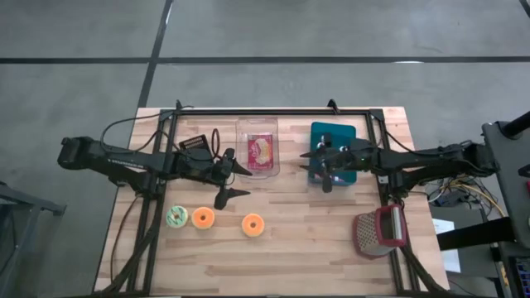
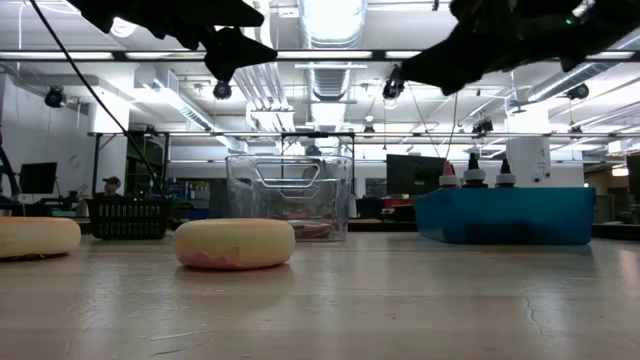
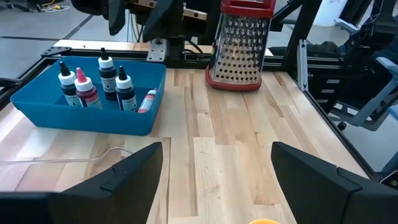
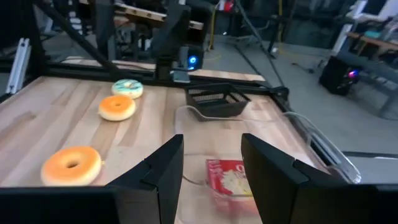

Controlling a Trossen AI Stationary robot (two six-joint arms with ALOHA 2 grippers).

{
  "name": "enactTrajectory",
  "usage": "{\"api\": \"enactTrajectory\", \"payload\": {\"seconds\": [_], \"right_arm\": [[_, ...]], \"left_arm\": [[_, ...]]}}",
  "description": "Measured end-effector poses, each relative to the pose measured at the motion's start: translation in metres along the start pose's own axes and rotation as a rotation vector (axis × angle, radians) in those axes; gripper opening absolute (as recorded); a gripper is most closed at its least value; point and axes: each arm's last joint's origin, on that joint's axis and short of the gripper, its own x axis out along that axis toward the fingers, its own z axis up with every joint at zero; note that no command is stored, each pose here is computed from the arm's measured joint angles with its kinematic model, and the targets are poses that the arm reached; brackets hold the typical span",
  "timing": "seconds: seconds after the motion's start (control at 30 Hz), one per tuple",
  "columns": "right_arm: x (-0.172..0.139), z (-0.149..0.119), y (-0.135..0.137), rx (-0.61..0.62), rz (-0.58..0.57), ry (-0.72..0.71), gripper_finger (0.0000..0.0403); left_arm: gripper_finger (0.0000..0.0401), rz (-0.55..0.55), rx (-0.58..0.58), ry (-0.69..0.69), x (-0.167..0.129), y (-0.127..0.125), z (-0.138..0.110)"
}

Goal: Pick & Place Food Item
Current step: Put the right orange donut into the black bin

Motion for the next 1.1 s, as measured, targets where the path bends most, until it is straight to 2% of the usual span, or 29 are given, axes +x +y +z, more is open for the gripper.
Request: {"api": "enactTrajectory", "payload": {"seconds": [0.2, 0.5, 1.1], "right_arm": [[-0.013, -0.018, 0.001, 0.03, -0.036, -0.066, 0.0155], [-0.019, -0.049, 0.004, 0.05, -0.042, 0.009, 0.0155], [-0.017, -0.035, 0.002, 0.022, -0.061, -0.044, 0.0155]], "left_arm": [[0.0304, 0.0, 0.0, 0.0, 0.0, 0.0, 0.0], [0.0304, 0.001, 0.0, 0.0, 0.0, 0.0, 0.0], [0.0304, 0.003, 0.0, 0.0, 0.0, 0.0, 0.0]]}}
